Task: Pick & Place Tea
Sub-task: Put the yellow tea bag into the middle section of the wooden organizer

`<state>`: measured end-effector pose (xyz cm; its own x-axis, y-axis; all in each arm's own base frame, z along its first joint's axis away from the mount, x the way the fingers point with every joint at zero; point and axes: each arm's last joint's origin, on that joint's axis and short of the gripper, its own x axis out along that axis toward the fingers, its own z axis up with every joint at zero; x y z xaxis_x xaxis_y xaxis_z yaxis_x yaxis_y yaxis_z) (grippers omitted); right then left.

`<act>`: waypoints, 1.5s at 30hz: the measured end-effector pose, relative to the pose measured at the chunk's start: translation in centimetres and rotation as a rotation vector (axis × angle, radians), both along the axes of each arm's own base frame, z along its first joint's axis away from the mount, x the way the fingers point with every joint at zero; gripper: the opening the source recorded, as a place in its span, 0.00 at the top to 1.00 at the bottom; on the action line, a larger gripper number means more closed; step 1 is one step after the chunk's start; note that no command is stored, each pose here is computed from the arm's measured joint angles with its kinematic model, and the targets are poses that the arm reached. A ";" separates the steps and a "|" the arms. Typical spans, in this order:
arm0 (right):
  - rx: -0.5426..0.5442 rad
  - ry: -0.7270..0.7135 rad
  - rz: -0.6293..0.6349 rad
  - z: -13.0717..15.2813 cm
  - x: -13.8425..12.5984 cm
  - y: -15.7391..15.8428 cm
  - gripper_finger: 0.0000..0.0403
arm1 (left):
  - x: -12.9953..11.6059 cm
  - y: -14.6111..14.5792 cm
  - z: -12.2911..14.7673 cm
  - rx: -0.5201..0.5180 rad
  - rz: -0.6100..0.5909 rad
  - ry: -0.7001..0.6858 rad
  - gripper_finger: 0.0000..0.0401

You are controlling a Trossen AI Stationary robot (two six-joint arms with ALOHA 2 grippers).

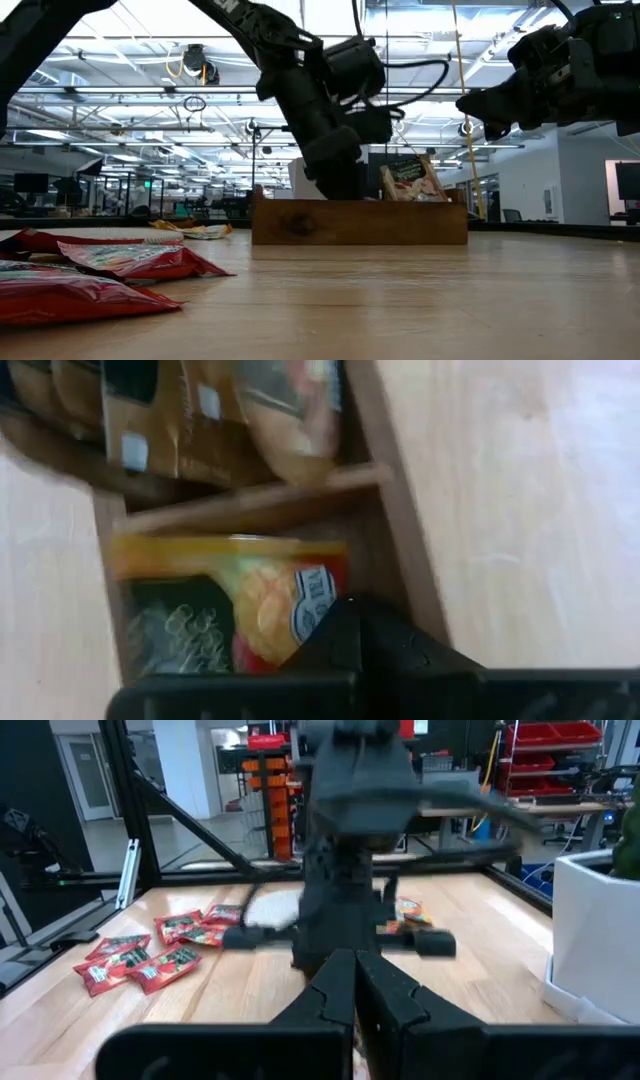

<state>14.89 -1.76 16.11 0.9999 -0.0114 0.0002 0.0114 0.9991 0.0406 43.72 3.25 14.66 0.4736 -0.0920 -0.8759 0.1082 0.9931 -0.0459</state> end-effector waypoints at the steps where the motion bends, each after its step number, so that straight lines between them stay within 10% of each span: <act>1: 0.000 -0.003 0.000 0.0 0.0 0.0 1.00 | 0.1 0.1 -0.4 -0.002 0.005 0.006 1.00; 45: 0.001 0.004 0.000 0.0 0.0 0.0 1.00 | -0.1 -2.0 -0.1 0.485 0.134 0.143 0.96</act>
<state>14.90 -1.76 16.06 0.9999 -0.0111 -0.0034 0.0112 0.9991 0.0411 43.66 1.29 14.61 0.3261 0.3936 -0.8595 0.0055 0.9084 0.4181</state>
